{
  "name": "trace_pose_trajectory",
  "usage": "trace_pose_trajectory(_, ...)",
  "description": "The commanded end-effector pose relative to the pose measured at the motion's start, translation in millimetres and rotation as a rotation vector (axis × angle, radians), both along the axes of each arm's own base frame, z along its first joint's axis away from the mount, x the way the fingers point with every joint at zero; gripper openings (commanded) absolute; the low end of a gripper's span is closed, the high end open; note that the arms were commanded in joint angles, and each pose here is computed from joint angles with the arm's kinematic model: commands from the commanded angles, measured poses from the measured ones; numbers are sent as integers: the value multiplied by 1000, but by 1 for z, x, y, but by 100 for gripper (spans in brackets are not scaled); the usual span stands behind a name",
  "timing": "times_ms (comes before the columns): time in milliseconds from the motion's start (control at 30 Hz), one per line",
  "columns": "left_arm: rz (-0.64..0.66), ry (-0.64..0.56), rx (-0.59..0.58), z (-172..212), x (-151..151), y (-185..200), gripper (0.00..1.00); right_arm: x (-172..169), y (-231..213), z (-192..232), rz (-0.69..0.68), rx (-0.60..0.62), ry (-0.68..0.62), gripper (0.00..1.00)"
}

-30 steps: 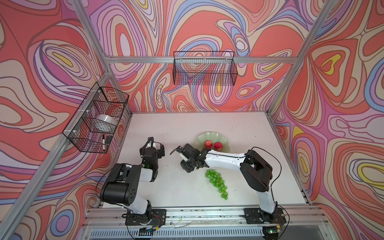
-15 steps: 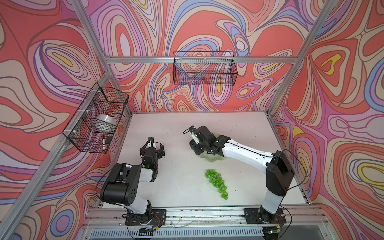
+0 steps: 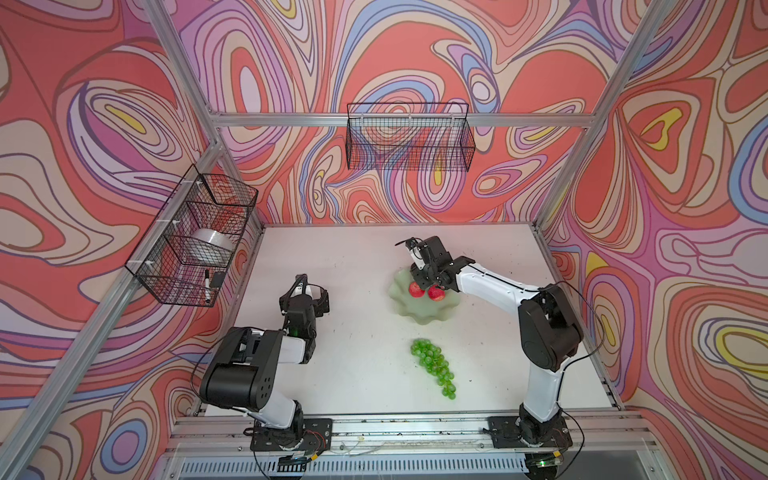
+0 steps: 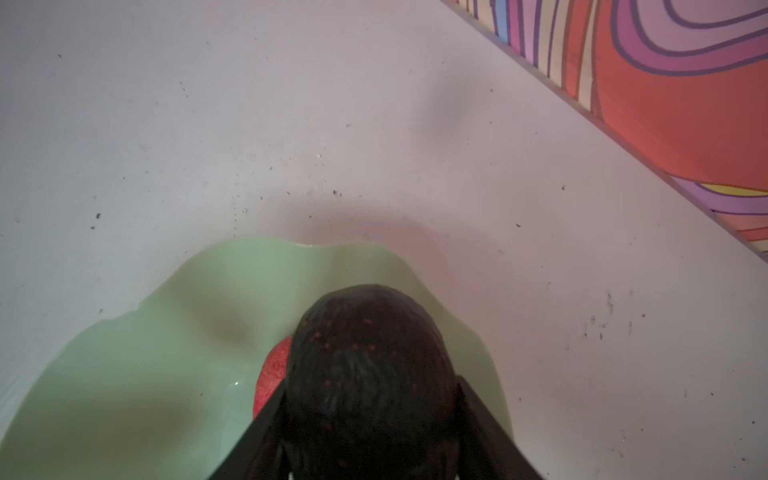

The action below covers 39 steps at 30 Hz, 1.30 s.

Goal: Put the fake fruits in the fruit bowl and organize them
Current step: 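Carry the avocado with the right gripper into the bowl beside the apples and release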

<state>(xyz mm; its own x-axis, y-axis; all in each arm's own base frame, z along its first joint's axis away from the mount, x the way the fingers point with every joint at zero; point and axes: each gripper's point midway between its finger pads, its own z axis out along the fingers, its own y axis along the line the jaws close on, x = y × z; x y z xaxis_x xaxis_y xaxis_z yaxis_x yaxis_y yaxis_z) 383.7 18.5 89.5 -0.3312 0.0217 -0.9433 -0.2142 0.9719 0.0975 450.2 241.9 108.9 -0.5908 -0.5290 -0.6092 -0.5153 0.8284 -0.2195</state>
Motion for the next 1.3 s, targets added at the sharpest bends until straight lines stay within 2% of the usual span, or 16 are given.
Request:
trace_pose_trajectory(0, 3, -13, 8, 5, 3, 3, 100, 13, -2, -3, 35, 5, -43, 43)
trace_pose_trajectory(200, 3, -13, 7, 5, 3, 3, 100, 19, -5, -20, 42, -42, -37, 44)
trace_pose_trajectory(467, 2, -13, 7, 5, 3, 3, 100, 20, -4, -34, 38, -45, -23, 49)
trace_pose_trajectory(733, 3, -14, 6, 5, 3, 3, 100, 15, -6, -33, 35, -32, -14, 64)
trace_pose_trajectory(900, 3, -13, 7, 5, 3, 3, 100, 14, -6, -11, 6, 5, -33, 72)
trace_pose_trajectory(1067, 4, -13, 7, 5, 3, 3, 100, 9, -11, 35, -54, 76, -64, 73)
trace_pose_trajectory(1167, 3, -13, 7, 5, 3, 3, 100, -12, -11, 52, -54, 139, -26, 73)
trace_pose_trajectory(1267, 4, -13, 7, 5, 3, 3, 100, -51, -9, 62, -34, 156, 11, 74)
